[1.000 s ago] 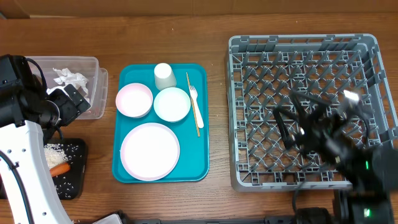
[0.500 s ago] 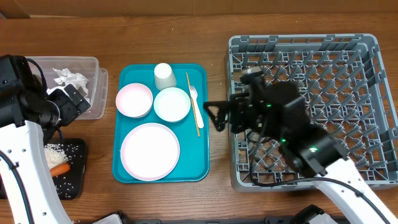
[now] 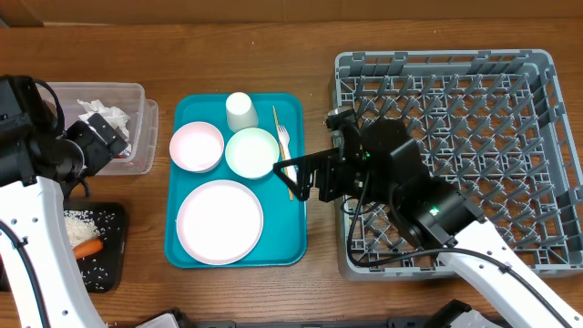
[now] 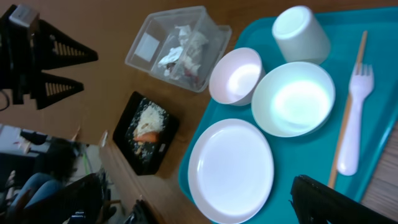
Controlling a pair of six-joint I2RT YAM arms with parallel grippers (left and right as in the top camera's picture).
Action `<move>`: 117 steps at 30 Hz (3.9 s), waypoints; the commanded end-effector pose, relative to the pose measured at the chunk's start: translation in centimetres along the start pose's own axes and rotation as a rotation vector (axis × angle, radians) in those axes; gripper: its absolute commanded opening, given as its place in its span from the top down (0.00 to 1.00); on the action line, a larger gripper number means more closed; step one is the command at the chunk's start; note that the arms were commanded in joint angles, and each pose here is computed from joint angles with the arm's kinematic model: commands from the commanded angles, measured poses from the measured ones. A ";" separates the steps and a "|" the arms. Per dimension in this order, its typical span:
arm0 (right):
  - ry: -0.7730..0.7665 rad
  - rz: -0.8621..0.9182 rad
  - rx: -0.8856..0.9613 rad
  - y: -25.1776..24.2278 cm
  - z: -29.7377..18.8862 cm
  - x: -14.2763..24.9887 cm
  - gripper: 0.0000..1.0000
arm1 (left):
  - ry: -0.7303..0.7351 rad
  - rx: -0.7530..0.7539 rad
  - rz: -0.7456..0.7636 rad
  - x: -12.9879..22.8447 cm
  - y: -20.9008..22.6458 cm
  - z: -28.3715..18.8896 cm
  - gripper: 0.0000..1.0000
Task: Sort waste into correct bins and load items into the dishwasher
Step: 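Move the right gripper left over the large white plate, then grasp the white plate rim with the right gripper and lift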
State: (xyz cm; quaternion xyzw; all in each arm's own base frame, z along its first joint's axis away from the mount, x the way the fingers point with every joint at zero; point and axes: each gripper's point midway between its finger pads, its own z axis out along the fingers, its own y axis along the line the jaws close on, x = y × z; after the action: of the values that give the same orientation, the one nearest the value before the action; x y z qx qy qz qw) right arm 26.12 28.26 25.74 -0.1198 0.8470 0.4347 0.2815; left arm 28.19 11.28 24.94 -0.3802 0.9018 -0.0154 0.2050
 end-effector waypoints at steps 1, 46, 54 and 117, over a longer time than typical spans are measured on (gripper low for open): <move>0.038 -0.050 -0.081 2.7 1.3 0.5 0.00 | -0.030 -0.127 -0.213 -0.8 5.0 -0.5 0.00; 0.357 0.212 0.409 -9.1 15.0 14.3 0.22 | -0.045 -0.204 -0.646 -0.7 16.7 -2.5 0.00; 0.322 0.168 0.605 -10.4 14.0 11.6 0.25 | -0.045 -0.204 -0.646 -0.7 16.7 -2.5 0.00; 0.627 0.082 0.795 -11.3 16.8 16.5 0.77 | -0.045 -0.204 -0.646 -0.7 16.7 -2.5 0.00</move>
State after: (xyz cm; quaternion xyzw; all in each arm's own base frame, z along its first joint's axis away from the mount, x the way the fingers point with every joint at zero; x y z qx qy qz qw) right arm 23.90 35.90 0.88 -0.0973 0.9945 0.0356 0.0166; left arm 16.34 23.35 24.13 -0.6610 0.7320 0.0219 0.1638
